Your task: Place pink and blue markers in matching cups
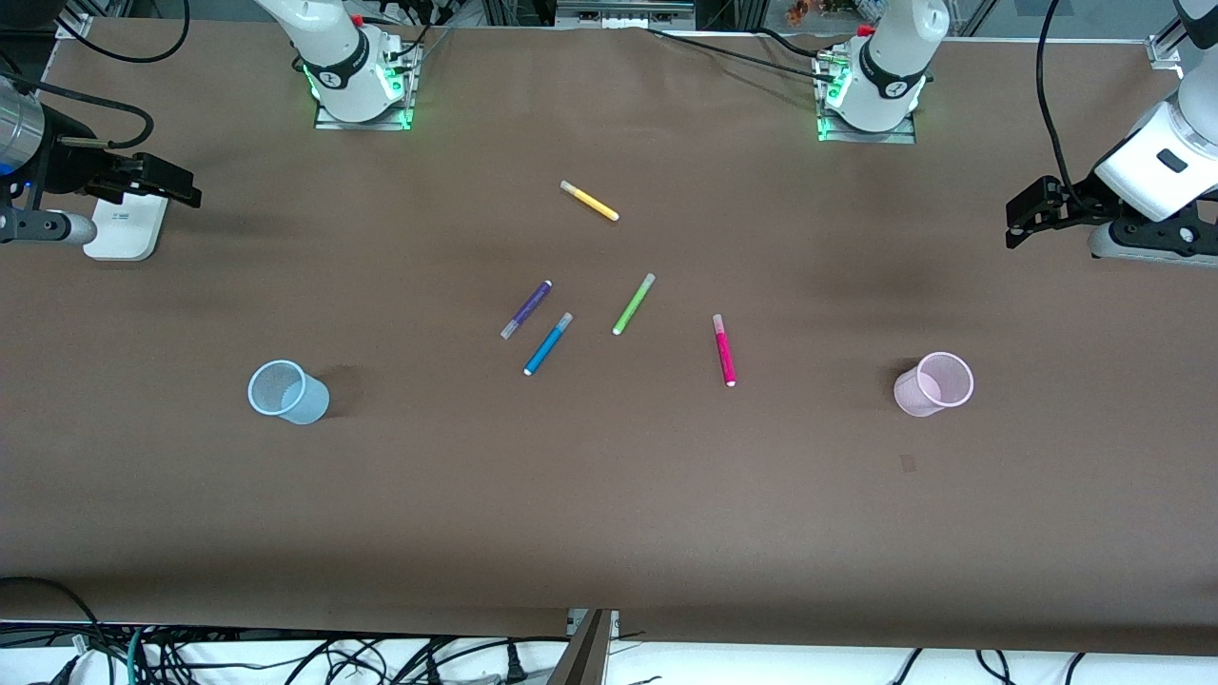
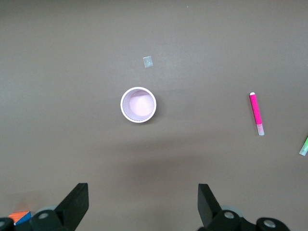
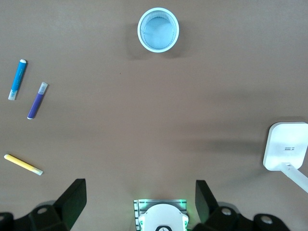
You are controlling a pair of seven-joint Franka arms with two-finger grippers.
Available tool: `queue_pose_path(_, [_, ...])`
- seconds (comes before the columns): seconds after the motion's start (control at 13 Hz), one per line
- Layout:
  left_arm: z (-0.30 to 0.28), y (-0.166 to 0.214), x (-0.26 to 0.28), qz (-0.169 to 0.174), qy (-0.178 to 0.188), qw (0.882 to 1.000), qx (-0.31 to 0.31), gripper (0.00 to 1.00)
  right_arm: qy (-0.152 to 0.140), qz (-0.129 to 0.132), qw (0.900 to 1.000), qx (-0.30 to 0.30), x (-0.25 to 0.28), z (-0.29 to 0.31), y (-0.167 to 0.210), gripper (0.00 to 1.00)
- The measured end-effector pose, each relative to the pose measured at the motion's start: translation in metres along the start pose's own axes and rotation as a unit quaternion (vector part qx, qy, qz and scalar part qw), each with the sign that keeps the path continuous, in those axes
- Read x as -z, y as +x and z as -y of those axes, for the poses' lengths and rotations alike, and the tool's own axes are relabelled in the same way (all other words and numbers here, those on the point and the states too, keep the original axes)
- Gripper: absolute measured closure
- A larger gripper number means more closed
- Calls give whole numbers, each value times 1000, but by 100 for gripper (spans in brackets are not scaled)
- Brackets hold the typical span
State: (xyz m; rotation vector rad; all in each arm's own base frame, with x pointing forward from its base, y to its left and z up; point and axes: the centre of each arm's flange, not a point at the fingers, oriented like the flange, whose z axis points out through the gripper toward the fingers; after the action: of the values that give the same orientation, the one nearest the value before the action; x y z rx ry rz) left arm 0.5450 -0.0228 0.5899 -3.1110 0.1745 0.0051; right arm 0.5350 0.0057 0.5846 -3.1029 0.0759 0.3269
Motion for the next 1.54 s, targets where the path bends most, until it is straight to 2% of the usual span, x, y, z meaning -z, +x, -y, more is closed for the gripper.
queue_pose_path(0.23, [0, 0, 0, 0, 0, 1000, 0, 0, -2, 3, 1000, -1, -3, -1, 2, 0])
queue_pose_path(0.46, [-2, -4, -6, 25, -2, 1000, -1, 0, -2, 8, 1000, -1, -7, -1, 5, 0])
queue_pose_path(0.92, [-13, 5, -29, 49, -17, 999, 8, 0, -4, 15, 1000, 9, -15, 8, 10, 0])
queue_pose_path(1.08, [-33, 11, -41, 61, -20, 998, 1, 0, -17, 19, 1000, 18, -19, 22, 12, 0])
queue_pose_path(1.31, [-82, 20, -68, 86, -18, 996, -24, 0, -32, 21, 999, -17, -31, 51, 18, 0])
queue_pose_path(1.54, [-121, 29, -102, 108, -17, 993, -31, 0, -44, 15, 996, -71, -70, 121, 38, 0])
